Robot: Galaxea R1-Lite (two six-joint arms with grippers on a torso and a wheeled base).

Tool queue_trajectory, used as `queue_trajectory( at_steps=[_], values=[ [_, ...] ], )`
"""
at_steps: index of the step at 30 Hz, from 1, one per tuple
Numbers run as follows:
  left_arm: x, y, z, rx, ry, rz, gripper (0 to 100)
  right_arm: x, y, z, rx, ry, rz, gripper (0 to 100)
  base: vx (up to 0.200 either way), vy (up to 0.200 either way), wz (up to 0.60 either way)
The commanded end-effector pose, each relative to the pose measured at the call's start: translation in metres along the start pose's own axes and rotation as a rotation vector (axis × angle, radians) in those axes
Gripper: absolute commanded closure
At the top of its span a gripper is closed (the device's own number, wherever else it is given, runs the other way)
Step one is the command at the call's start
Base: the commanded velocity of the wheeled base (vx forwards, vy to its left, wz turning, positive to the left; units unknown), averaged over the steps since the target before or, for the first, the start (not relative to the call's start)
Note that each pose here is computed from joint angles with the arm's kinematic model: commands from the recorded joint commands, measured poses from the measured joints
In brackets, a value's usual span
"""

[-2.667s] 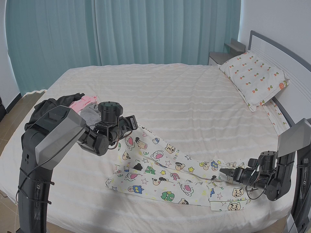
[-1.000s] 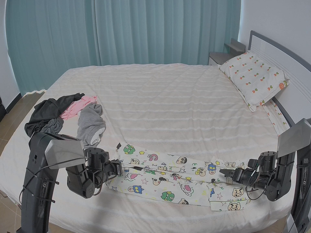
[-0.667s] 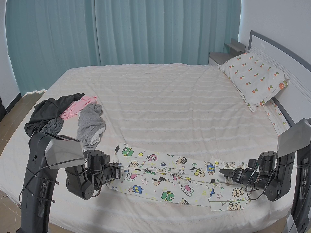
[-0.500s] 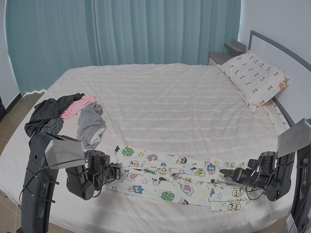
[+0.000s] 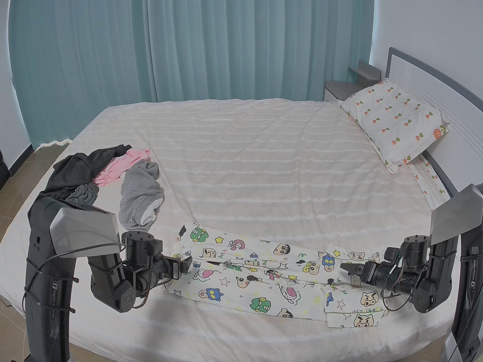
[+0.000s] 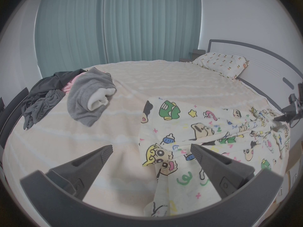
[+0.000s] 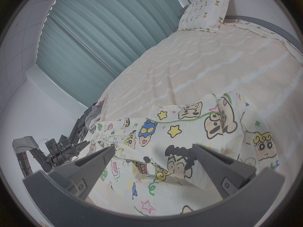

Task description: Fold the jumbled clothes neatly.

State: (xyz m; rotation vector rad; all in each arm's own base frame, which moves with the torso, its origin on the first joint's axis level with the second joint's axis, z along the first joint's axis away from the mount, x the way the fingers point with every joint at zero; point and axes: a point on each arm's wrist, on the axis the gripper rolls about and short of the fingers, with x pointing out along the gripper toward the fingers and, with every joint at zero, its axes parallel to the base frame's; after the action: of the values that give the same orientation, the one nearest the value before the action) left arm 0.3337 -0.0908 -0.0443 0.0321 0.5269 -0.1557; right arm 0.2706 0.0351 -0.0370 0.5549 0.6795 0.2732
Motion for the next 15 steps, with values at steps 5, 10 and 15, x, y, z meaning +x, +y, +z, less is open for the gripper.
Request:
queue_trajectory(
  at_steps=[5,10,15],
  values=[
    [-0.004,0.002,0.041,-0.130,-0.009,0.001,0,0.000,0.001,0.001,-0.004,-0.009,0.006,0,0.000,0.000,0.00],
    [0.019,-0.007,0.058,-0.245,0.155,0.002,0,0.000,0.001,0.001,-0.004,-0.008,0.004,0,0.000,0.000,0.00],
    [0.034,-0.011,0.050,-0.250,0.252,-0.110,0,0.000,0.000,0.001,-0.003,-0.008,0.005,0,0.000,0.000,0.00]
  ],
)
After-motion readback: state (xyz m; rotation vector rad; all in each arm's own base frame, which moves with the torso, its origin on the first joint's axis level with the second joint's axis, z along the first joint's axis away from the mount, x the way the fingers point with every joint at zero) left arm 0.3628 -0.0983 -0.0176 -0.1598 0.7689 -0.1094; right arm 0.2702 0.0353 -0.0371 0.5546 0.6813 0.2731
